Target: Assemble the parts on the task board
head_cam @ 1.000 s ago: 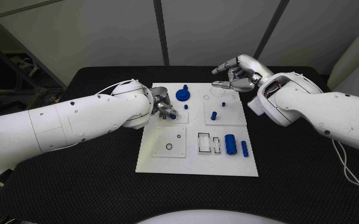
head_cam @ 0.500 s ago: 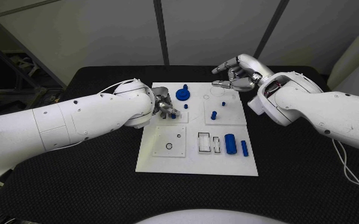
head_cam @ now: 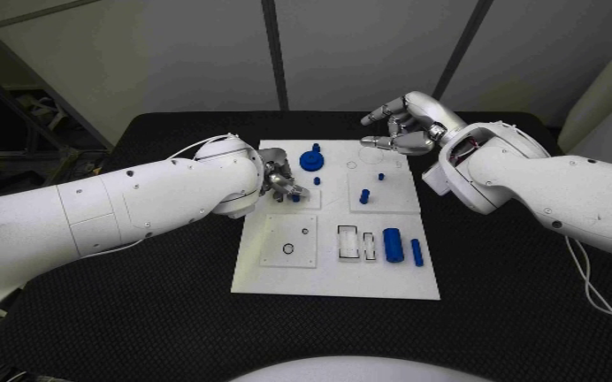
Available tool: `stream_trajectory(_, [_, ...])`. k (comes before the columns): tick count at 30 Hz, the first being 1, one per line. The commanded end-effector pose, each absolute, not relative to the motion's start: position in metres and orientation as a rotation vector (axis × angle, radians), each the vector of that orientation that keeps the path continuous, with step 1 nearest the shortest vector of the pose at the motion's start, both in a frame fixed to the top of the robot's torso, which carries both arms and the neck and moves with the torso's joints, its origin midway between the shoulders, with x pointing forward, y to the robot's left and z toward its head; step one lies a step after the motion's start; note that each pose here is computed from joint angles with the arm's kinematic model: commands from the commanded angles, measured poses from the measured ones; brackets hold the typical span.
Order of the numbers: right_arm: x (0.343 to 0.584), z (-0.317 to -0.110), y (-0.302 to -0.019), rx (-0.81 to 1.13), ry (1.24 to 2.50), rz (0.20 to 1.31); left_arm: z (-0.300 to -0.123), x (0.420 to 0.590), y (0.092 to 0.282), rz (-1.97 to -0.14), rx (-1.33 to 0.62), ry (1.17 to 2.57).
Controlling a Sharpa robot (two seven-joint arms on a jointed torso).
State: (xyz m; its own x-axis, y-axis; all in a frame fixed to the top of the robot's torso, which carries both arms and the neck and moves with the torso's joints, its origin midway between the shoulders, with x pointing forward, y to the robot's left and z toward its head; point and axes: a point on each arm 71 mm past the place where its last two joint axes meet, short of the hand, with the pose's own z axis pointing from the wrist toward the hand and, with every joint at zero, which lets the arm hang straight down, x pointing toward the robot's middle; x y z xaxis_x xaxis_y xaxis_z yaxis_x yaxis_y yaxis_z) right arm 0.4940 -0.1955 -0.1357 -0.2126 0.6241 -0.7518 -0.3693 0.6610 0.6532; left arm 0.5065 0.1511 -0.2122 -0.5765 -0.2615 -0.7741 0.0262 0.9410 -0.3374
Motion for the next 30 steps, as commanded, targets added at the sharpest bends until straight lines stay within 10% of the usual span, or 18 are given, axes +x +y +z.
stream_trajectory(1, [0.494, -0.134, -0.195, 0.212, 1.528, 0.925, -0.212, 0.507, 0.153, -0.383, -0.182, 2.152])
stream_trajectory(30, [0.497, -0.134, -0.197, 0.186, 1.511, 0.902, -0.169, 0.529, 0.182, -0.440, -0.302, 2.155])
